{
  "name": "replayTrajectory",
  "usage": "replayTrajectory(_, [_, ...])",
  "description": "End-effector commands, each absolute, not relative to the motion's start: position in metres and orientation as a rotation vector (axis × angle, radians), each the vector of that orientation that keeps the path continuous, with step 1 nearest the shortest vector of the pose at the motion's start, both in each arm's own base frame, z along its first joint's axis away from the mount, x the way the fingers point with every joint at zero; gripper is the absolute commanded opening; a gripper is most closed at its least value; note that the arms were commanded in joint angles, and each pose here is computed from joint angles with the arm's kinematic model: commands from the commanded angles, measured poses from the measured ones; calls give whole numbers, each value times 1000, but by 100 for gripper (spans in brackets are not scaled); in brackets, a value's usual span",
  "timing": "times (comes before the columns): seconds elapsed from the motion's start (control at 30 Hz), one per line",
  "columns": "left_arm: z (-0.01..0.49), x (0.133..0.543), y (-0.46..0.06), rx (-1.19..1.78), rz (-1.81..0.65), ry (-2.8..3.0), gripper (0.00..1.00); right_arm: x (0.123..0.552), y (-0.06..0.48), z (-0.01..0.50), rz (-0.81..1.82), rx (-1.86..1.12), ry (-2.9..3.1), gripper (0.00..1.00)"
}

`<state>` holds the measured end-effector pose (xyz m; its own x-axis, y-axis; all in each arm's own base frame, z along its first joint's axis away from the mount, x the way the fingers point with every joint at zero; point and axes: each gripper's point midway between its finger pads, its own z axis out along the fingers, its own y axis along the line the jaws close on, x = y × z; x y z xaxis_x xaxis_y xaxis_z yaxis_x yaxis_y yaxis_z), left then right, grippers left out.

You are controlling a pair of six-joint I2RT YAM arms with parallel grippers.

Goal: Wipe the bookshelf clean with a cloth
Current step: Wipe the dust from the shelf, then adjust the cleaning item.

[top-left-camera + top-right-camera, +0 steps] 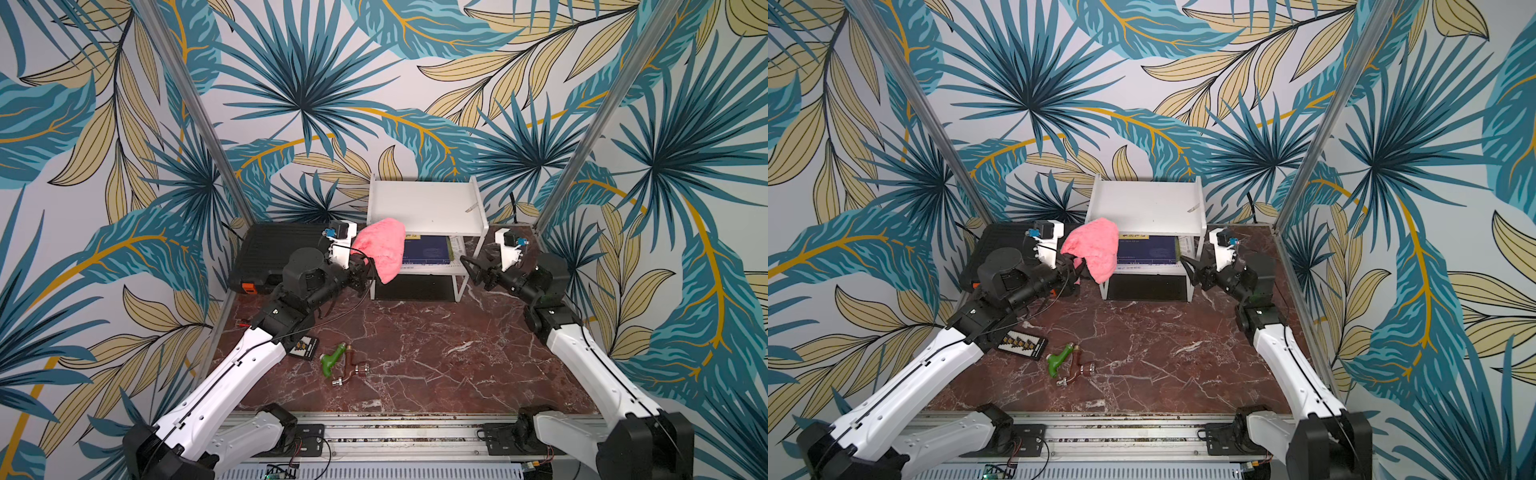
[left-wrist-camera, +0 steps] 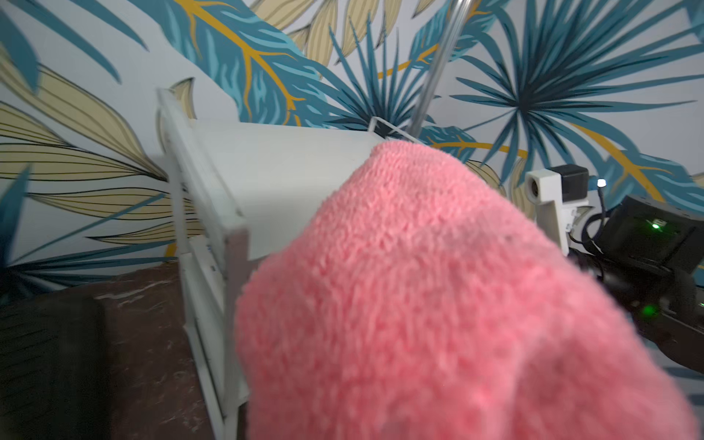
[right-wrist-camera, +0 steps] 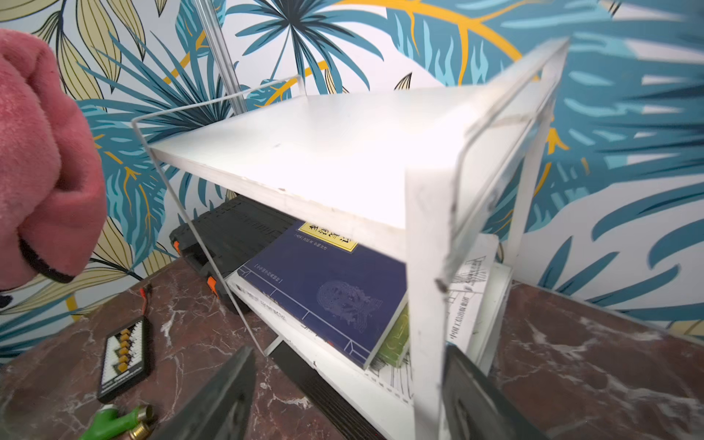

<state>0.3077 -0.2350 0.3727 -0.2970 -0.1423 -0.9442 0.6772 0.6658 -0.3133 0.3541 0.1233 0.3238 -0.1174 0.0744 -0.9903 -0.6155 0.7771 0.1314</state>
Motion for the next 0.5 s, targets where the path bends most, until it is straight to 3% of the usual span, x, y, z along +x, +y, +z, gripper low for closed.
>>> replayTrajectory(0.0, [391, 278, -276, 681, -1117, 1602, 0, 300, 166, 355, 921, -614, 1451, 79])
replayTrajectory(0.13, [390, 282, -298, 690, -1181, 1609, 0, 270, 212, 394, 1131, -701, 1293, 82])
replayTrajectory(0.2, [392, 281, -309, 711, -1208, 1596, 0, 264, 236, 388, 1145, -781, 1324, 84])
replayTrajectory(0.37, [386, 274, -330, 791, -1253, 1593, 0, 282, 257, 384, 1129, -760, 1342, 87])
replayTrajectory(0.47, [381, 274, -334, 817, -1254, 1602, 0, 297, 263, 392, 1205, -695, 1335, 84])
